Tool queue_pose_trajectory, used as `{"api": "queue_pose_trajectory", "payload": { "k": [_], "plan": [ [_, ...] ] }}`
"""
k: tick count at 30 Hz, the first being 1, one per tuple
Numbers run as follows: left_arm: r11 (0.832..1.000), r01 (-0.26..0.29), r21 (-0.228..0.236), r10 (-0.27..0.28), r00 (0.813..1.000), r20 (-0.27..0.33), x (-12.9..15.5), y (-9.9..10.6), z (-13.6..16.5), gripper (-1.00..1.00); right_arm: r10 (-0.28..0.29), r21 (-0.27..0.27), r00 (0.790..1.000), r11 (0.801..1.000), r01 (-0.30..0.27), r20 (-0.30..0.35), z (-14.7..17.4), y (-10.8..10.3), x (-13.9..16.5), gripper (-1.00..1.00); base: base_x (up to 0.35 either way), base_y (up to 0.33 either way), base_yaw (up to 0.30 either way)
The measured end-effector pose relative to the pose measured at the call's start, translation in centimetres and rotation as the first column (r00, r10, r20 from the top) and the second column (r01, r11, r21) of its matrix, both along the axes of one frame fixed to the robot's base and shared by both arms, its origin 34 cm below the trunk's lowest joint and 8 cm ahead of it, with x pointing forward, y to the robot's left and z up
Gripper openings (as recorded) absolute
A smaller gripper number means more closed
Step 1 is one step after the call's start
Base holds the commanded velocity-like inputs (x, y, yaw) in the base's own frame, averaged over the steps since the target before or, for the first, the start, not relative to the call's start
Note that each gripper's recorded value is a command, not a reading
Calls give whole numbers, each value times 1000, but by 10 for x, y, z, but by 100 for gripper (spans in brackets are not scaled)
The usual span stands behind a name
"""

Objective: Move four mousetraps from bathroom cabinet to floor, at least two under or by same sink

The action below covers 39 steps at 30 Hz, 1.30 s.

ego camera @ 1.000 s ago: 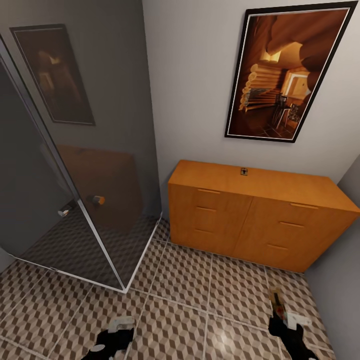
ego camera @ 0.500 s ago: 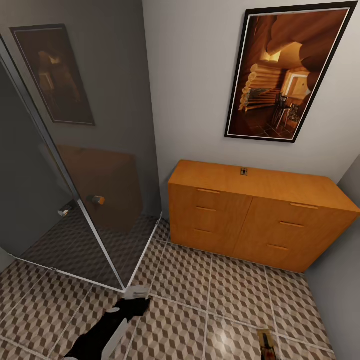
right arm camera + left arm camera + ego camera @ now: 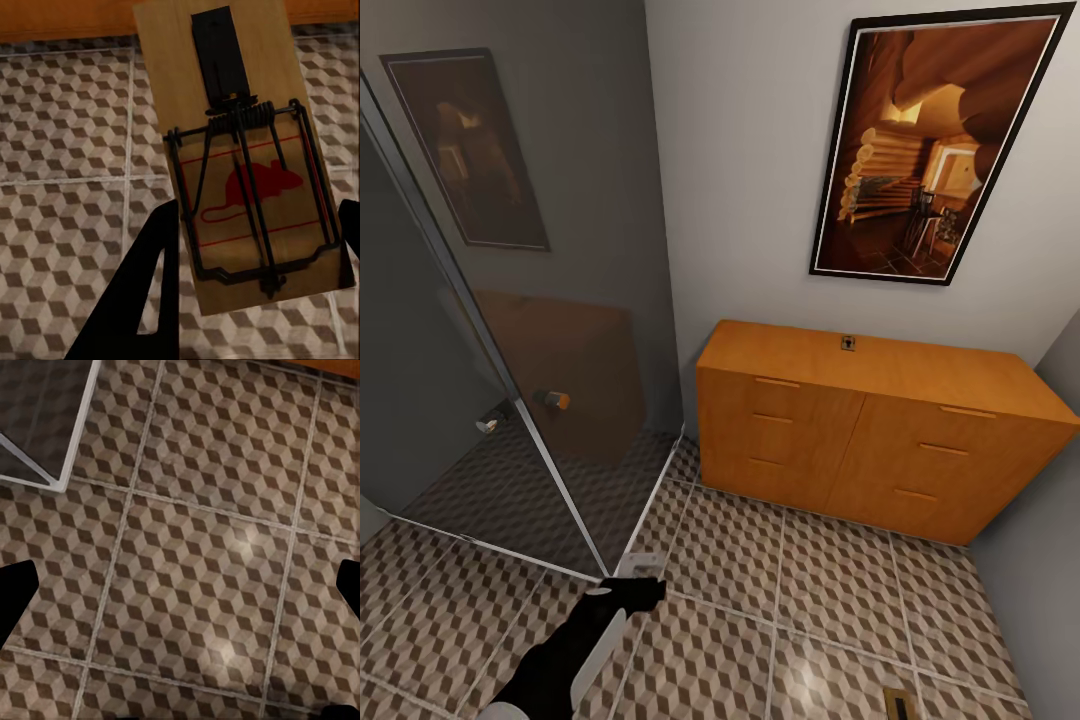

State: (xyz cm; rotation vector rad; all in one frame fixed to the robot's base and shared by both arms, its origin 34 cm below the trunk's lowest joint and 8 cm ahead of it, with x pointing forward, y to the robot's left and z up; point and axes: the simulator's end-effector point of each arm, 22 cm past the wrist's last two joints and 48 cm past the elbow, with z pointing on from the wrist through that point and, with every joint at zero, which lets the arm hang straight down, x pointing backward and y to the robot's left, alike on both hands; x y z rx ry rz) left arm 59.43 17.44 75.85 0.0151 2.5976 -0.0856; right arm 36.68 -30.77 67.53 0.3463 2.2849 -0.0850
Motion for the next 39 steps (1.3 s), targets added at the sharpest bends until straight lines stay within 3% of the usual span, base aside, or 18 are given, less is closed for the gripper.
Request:
{"api": "queue_pose_trajectory", "payload": {
  "k": [5,12,39],
  "plan": [
    [1000,3,0,-3,1000,4,1,-2,2,100,-57,-32,997,998,56,-46,-6,-10,-10,-100,0,0,0],
    [1000,4,0,-4,1000,3,1,-2,1,100,-65,-21,992,998,63,-108,-16,-9,-20,-100,0,0,0],
    [1000,4,-1,-4,1000,4,1,-2,2,100,-63,-16,992,998,62,-112,-16,-7,-20,-100,0,0,0]
  ]
}}
